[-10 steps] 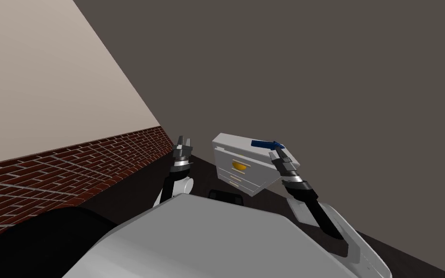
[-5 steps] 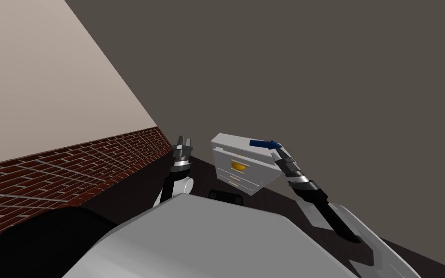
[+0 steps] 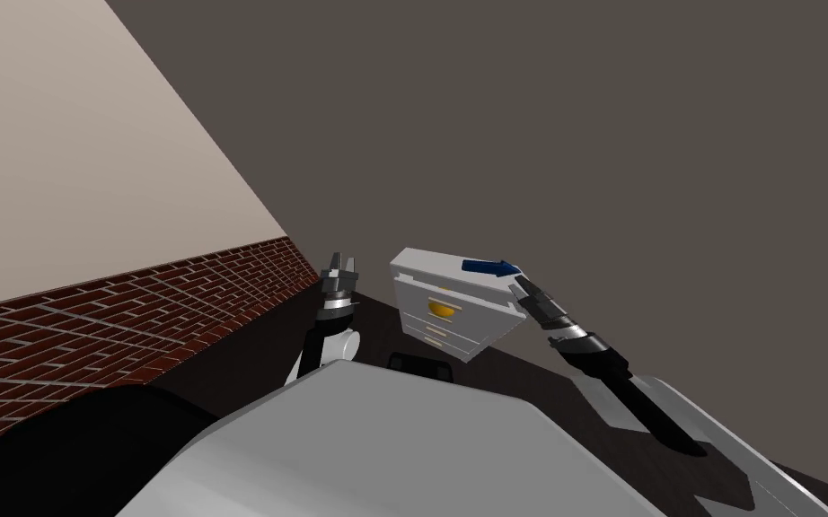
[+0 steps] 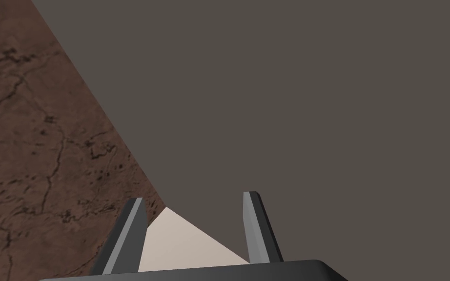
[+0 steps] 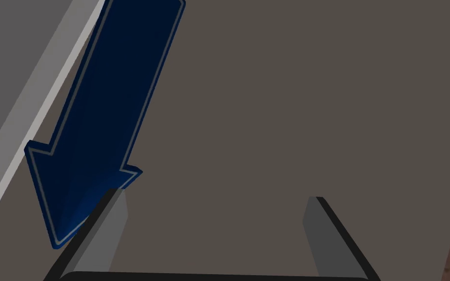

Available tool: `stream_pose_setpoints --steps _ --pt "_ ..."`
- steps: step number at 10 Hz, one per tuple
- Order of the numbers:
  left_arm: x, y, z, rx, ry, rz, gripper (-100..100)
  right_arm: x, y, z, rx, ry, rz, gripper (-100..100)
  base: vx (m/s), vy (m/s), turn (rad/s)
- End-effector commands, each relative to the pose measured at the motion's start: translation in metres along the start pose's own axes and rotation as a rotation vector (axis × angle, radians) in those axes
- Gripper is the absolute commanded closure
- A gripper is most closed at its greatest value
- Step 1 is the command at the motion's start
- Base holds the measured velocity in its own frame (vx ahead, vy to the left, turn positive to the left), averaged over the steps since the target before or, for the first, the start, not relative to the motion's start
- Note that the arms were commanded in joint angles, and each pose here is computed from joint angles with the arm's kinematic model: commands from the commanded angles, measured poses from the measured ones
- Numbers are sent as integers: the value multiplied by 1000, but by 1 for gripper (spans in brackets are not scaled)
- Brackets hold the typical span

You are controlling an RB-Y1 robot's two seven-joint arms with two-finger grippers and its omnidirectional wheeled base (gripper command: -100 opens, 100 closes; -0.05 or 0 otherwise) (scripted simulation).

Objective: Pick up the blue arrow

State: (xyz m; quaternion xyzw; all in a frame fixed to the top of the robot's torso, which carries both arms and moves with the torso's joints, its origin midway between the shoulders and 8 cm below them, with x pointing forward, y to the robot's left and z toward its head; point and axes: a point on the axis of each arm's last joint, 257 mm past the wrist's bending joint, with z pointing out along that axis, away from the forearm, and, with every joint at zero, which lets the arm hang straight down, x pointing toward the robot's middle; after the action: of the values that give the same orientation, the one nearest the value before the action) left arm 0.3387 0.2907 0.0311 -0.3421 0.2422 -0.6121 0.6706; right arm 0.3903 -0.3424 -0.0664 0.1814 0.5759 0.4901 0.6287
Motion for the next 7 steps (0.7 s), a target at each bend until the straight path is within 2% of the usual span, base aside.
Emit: stream_pose_setpoints --steps 1,7 --pt "0 0 0 0 0 0 0 -3 -2 1 7 35 -26 -100 9 -1 -64" --pt "0 0 0 0 0 0 0 -20 -10 1 43 156 -122 -100 9 -2 -55"
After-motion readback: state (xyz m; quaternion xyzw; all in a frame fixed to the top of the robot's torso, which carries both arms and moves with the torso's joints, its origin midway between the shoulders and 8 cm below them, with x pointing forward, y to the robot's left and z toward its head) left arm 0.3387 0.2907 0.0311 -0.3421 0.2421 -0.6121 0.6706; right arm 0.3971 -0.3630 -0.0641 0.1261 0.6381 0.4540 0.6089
